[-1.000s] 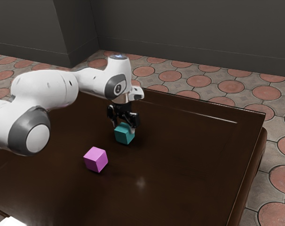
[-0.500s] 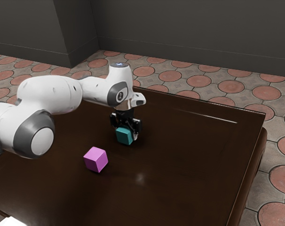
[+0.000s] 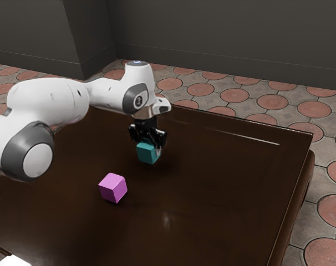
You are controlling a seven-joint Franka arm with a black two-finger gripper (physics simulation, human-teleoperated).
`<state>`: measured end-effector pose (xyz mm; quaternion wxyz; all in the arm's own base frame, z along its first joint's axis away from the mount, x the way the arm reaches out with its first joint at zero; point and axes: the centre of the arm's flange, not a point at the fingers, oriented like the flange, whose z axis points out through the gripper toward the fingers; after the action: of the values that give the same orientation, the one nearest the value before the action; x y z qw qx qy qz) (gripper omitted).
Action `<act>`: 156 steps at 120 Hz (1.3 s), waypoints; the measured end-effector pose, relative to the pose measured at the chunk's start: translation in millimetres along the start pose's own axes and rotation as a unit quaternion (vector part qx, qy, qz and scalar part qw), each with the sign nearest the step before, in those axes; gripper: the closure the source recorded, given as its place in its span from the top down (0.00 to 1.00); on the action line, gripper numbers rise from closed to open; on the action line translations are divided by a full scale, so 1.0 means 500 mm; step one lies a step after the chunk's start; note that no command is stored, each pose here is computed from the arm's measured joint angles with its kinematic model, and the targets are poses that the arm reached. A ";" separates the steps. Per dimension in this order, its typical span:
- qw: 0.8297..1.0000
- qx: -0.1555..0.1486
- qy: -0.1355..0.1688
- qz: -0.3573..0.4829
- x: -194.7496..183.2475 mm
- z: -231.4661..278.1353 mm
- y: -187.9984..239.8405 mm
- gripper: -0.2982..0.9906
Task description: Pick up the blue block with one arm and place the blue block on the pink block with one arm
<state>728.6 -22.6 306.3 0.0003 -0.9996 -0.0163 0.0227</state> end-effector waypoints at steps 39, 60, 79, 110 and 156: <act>0.999 -0.003 -0.041 0.016 -0.165 -0.072 -0.051 0.55; 0.998 -0.007 -0.063 0.028 -0.239 -0.067 -0.061 0.55; 0.996 -0.008 -0.084 0.034 -0.263 -0.033 -0.069 0.55; 0.995 -0.002 -0.081 0.056 -0.262 -0.034 -0.053 0.69; 0.997 0.029 0.040 0.065 -0.176 -0.333 -0.088 0.76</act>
<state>646.7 18.5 476.8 0.0284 -0.9982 0.0496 -0.0169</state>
